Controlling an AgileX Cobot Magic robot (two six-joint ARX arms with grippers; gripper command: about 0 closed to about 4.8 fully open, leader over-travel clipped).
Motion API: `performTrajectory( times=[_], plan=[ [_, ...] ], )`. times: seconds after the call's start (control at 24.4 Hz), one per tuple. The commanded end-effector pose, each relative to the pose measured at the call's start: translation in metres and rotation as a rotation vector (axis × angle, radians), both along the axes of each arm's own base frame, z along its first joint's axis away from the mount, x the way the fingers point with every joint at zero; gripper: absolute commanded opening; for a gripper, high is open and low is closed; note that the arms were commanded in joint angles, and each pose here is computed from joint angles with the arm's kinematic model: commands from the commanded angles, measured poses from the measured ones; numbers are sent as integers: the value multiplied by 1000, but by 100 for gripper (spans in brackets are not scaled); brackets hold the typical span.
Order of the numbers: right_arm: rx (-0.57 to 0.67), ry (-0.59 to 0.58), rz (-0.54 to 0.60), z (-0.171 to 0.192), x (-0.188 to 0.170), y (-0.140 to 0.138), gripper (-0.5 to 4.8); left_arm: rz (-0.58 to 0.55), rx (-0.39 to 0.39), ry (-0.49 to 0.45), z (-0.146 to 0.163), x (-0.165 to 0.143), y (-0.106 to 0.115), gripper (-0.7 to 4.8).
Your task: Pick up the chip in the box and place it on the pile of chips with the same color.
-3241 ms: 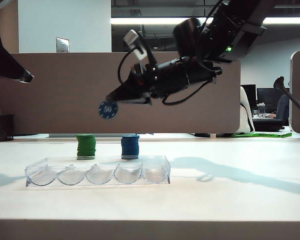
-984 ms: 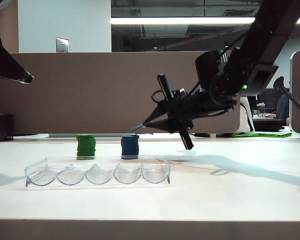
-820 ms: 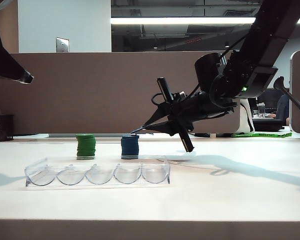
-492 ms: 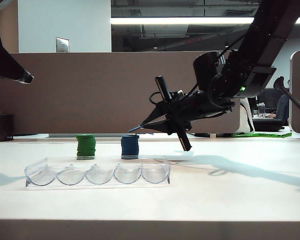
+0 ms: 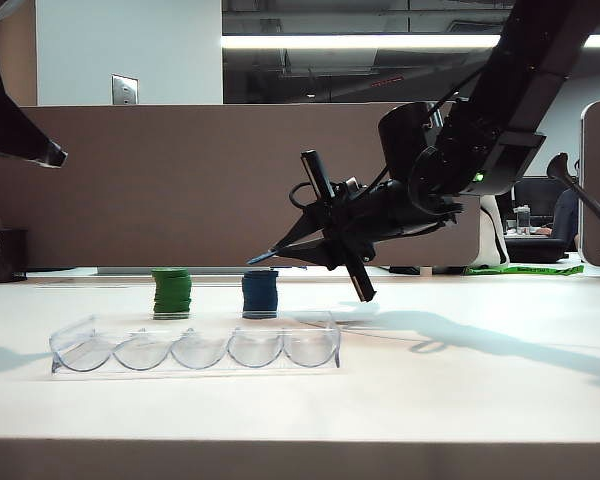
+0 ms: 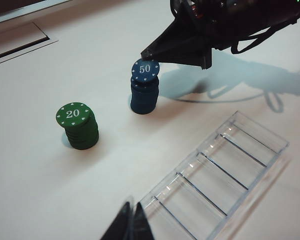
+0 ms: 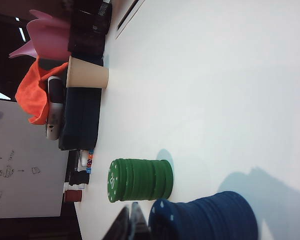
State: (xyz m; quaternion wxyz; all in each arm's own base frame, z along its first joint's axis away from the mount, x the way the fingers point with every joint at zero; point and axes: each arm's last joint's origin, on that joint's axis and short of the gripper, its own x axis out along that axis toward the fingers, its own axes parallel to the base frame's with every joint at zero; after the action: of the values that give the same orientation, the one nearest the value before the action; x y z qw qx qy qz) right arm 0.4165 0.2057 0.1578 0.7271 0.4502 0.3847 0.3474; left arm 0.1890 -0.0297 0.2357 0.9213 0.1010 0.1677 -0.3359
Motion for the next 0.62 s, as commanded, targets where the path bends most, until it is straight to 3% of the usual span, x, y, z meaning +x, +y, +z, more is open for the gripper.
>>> performTrajectory(
  times=[0.04,0.62],
  plan=[
    [7,-30,4,5,0,2,-1,-6,-7,-7,2,0,0,-6],
    [6,-31,-3,5,0,1,24,-6,-7,-8,2,0,0,-6]
  ],
)
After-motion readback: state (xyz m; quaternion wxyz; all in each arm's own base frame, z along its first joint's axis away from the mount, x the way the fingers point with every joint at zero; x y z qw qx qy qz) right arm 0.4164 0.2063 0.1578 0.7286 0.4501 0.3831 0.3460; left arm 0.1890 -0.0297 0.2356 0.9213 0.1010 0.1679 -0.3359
